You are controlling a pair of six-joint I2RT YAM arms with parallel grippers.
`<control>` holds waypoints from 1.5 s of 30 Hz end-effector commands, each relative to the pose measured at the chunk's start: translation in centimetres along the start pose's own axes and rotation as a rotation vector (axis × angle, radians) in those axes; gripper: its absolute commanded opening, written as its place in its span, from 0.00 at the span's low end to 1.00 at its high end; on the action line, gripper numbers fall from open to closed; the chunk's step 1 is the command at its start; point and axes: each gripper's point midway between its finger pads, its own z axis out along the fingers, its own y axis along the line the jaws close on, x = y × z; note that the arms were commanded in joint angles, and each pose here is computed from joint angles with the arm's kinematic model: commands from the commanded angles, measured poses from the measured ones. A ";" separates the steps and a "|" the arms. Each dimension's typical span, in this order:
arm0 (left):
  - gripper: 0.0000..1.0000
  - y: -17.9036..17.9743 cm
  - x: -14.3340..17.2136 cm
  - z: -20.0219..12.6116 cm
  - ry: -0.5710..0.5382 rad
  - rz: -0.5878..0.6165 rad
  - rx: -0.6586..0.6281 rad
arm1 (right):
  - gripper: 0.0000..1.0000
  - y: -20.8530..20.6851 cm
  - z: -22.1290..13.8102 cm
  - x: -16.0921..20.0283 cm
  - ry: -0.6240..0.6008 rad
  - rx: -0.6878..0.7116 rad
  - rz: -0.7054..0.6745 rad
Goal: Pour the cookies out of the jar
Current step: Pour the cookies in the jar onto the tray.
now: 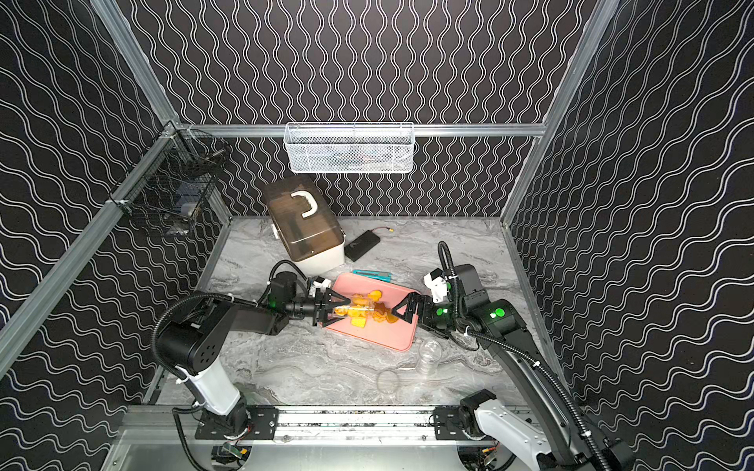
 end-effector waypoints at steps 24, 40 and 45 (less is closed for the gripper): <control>0.54 -0.9 -0.6 -1.3 0.015 0.150 -0.177 | 1.00 0.3 0.2 0.2 0.008 -0.031 0.008; 0.54 -0.9 -1.2 -2.2 -0.005 0.149 -0.175 | 1.00 0.4 0.2 0.2 0.008 -0.034 0.009; 0.54 -1.1 -1.4 -2.9 -0.018 0.147 -0.170 | 1.00 0.5 0.2 0.0 0.010 -0.036 0.009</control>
